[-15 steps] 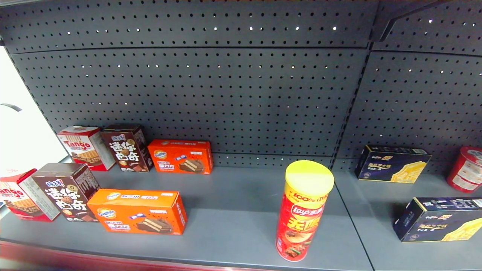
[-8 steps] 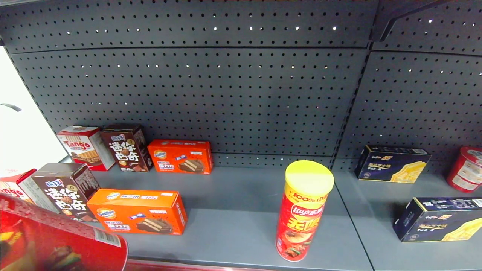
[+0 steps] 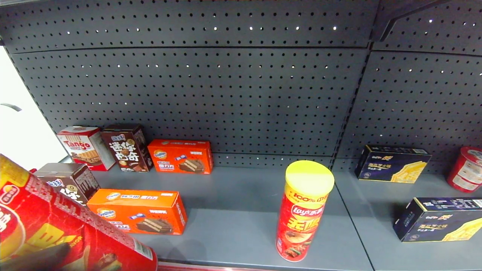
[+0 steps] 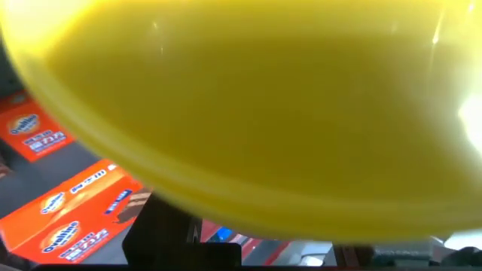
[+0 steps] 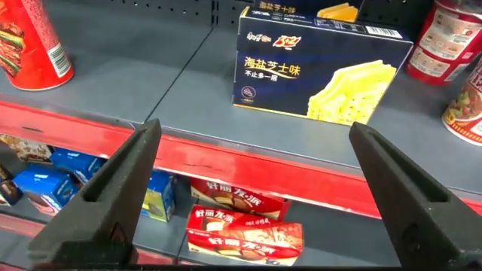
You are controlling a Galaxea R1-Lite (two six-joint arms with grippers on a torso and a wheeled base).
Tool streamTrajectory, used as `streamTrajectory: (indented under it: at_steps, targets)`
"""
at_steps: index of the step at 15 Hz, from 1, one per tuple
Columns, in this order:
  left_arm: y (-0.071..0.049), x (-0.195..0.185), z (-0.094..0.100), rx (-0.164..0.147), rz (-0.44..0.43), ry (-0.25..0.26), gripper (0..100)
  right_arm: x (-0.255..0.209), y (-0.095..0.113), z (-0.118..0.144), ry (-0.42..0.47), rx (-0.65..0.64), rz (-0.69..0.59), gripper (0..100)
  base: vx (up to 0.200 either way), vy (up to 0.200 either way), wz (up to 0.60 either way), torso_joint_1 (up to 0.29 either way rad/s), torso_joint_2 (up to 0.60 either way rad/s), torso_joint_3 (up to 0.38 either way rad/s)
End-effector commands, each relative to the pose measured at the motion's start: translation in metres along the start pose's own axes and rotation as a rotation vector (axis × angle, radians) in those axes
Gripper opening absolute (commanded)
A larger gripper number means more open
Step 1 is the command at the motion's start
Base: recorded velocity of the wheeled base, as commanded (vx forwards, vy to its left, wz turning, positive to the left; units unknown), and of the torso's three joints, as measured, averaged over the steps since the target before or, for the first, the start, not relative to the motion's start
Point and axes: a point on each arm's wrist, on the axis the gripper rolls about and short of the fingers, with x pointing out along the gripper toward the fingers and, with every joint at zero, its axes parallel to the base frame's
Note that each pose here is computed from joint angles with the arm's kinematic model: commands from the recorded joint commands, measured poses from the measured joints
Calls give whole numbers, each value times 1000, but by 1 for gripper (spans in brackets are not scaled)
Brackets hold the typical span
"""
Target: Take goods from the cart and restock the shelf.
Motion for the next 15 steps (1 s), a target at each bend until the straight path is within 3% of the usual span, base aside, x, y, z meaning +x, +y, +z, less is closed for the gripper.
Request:
streamTrajectory:
  at_steps: [1, 11, 15]
  targets:
    - [1, 3, -1, -6, -4, 11, 0, 0, 0, 0, 1, -1, 6, 100, 0, 0, 0, 0, 0, 0]
    - [1, 3, 3, 4, -6, -2, 0, 0, 1, 0, -2, -17, 32, 100, 0, 0, -60, 0, 0, 0]
    - [11, 19, 8, 5, -3, 6, 0, 0, 2, 0, -13, -20, 74, 100, 0, 0, 0, 0, 0, 0]
